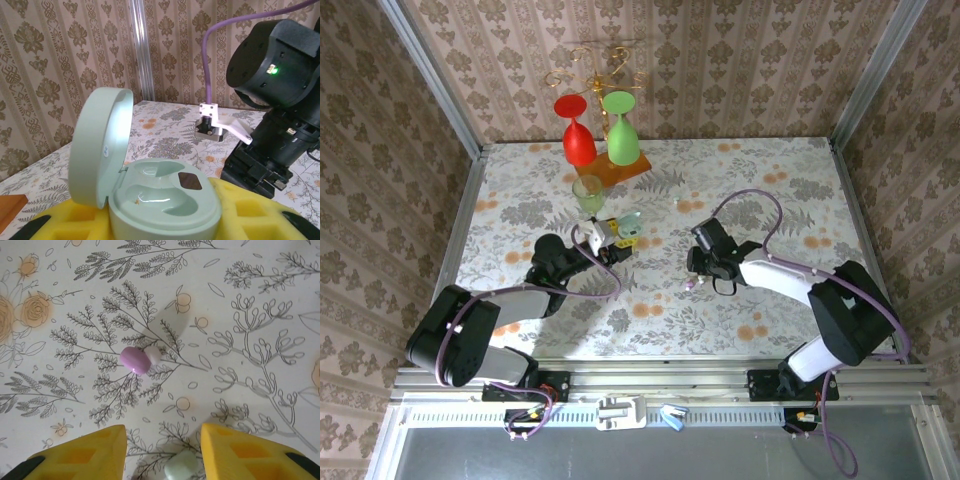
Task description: Insert the wireless bluetooth earbuds into the charging case
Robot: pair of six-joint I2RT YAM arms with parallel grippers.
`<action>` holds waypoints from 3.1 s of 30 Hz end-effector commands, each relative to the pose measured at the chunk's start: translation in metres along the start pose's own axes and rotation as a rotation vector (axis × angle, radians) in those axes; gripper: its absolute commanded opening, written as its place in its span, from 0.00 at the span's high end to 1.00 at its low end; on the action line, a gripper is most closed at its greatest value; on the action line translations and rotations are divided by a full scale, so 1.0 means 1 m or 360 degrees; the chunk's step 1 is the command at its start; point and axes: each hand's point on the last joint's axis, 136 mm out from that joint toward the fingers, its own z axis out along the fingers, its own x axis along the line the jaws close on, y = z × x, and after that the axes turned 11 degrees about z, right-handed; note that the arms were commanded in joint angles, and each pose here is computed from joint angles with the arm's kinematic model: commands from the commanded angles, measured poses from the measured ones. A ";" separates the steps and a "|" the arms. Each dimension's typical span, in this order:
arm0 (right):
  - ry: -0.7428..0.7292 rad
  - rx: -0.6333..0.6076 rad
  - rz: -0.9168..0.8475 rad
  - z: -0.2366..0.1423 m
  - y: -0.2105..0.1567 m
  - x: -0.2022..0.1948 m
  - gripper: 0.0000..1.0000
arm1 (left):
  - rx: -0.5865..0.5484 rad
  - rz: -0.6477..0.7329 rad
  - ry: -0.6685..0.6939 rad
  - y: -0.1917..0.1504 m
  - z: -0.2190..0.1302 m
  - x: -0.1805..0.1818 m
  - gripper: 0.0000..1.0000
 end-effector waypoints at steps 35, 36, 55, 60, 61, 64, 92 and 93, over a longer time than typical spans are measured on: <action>-0.0495 0.0019 -0.0421 -0.017 -0.005 -0.021 0.65 | -0.0007 0.0091 0.0060 0.005 -0.009 0.006 0.78; -0.0527 0.0016 -0.0434 -0.020 -0.005 -0.023 0.66 | -0.0004 0.0090 0.0060 0.004 -0.009 0.006 0.78; -0.0705 0.0109 -0.0622 0.006 -0.022 -0.002 0.74 | 0.0002 0.0104 0.0067 0.006 -0.011 0.006 0.77; -0.0729 0.0143 -0.0633 0.012 -0.028 -0.005 0.76 | -0.0001 0.0107 0.0065 0.006 -0.010 0.007 0.78; -0.0736 0.0149 -0.0638 0.013 -0.029 -0.006 0.76 | 0.0001 0.0105 0.0064 0.006 -0.010 0.007 0.78; -0.0745 0.0156 -0.0645 0.014 -0.030 -0.008 0.79 | -0.0001 0.0106 0.0064 0.006 -0.010 0.007 0.78; -0.0457 0.0059 -0.0499 -0.016 -0.011 0.007 0.84 | -0.0009 0.0098 0.0054 0.006 -0.008 0.007 0.78; -0.0354 0.0047 -0.0456 -0.023 -0.008 0.014 0.84 | -0.0016 0.0098 0.0049 0.006 -0.007 0.006 0.78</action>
